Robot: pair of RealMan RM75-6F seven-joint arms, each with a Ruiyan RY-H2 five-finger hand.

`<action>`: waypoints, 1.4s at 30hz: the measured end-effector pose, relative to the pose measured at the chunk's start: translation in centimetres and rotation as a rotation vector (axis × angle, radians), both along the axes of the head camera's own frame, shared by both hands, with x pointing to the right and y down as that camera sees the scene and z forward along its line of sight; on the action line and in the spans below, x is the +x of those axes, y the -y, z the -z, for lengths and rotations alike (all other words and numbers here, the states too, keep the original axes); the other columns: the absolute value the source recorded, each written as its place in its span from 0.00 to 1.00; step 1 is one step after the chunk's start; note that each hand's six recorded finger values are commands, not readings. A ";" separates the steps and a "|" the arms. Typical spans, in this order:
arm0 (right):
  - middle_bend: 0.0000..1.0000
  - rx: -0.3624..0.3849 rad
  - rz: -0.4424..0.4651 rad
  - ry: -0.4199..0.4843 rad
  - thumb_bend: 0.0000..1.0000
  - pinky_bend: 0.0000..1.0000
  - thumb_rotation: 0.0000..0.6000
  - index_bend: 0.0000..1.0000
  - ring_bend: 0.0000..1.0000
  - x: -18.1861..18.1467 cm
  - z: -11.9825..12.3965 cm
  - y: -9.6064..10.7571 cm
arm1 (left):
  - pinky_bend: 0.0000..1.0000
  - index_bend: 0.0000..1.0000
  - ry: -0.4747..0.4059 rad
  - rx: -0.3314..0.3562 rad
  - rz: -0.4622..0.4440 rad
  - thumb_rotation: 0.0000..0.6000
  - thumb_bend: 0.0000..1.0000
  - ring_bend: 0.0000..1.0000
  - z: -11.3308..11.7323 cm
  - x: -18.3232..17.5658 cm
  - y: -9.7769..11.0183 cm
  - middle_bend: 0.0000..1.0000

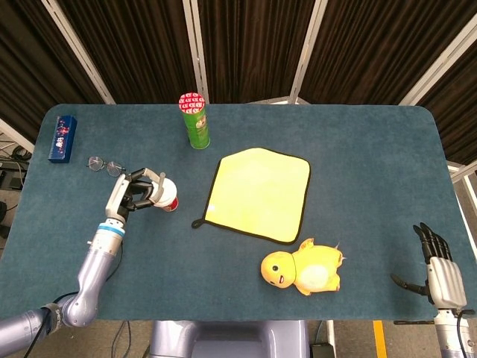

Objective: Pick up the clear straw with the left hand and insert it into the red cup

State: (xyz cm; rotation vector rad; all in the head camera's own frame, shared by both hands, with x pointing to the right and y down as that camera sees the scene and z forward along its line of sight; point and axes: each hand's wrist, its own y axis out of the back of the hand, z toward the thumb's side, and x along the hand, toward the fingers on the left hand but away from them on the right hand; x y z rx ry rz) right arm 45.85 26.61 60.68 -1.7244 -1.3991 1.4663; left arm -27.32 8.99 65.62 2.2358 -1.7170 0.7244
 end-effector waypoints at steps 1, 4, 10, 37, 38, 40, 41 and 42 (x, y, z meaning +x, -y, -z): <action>0.00 0.000 0.000 0.000 0.07 0.00 1.00 0.00 0.00 0.0 0.0 0.0 | 0.74 0.48 0.005 0.000 0.000 1.00 0.32 0.87 -0.1 -0.1 0.0 0.91; 0.00 0.000 0.002 -0.001 0.07 0.00 1.00 0.00 0.00 -0.1 0.0 0.0 | 0.74 0.47 0.015 0.001 0.005 1.00 0.31 0.87 -0.1 -0.3 -0.1 0.91; 0.00 0.000 0.003 -0.002 0.07 0.00 1.00 0.00 0.00 -0.1 0.0 0.0 | 0.74 0.46 0.033 0.009 0.016 1.00 0.30 0.87 0.1 -0.8 0.0 0.91; 0.00 -0.007 0.009 -0.009 0.07 0.00 1.00 0.00 0.00 -0.2 -0.1 -0.3 | 0.69 0.45 0.032 0.037 0.034 1.00 0.20 0.81 2.2 -2.4 -0.2 0.85; 0.00 -0.007 0.009 -0.009 0.07 0.00 1.00 0.00 0.00 -0.2 0.0 -0.3 | 0.63 0.43 0.037 0.044 0.030 1.00 0.20 0.77 2.4 -2.4 -0.2 0.81; 0.00 -0.007 0.010 -0.011 0.07 0.00 1.00 0.00 0.00 -0.2 0.0 -0.2 | 0.50 0.39 0.062 0.063 0.013 1.00 0.20 0.67 2.7 -2.5 -0.2 0.68; 0.00 -0.007 0.010 -0.011 0.07 0.00 1.00 0.00 0.00 -0.2 0.0 -0.2 | 0.41 0.36 0.080 0.073 0.002 1.00 0.20 0.59 2.9 -2.6 -0.3 0.58; 0.00 -0.008 0.010 -0.012 0.07 0.00 1.00 0.00 0.00 -0.1 -0.1 -0.2 | 0.36 0.34 0.114 0.091 -0.021 1.00 0.20 0.53 3.2 -2.8 -0.4 0.51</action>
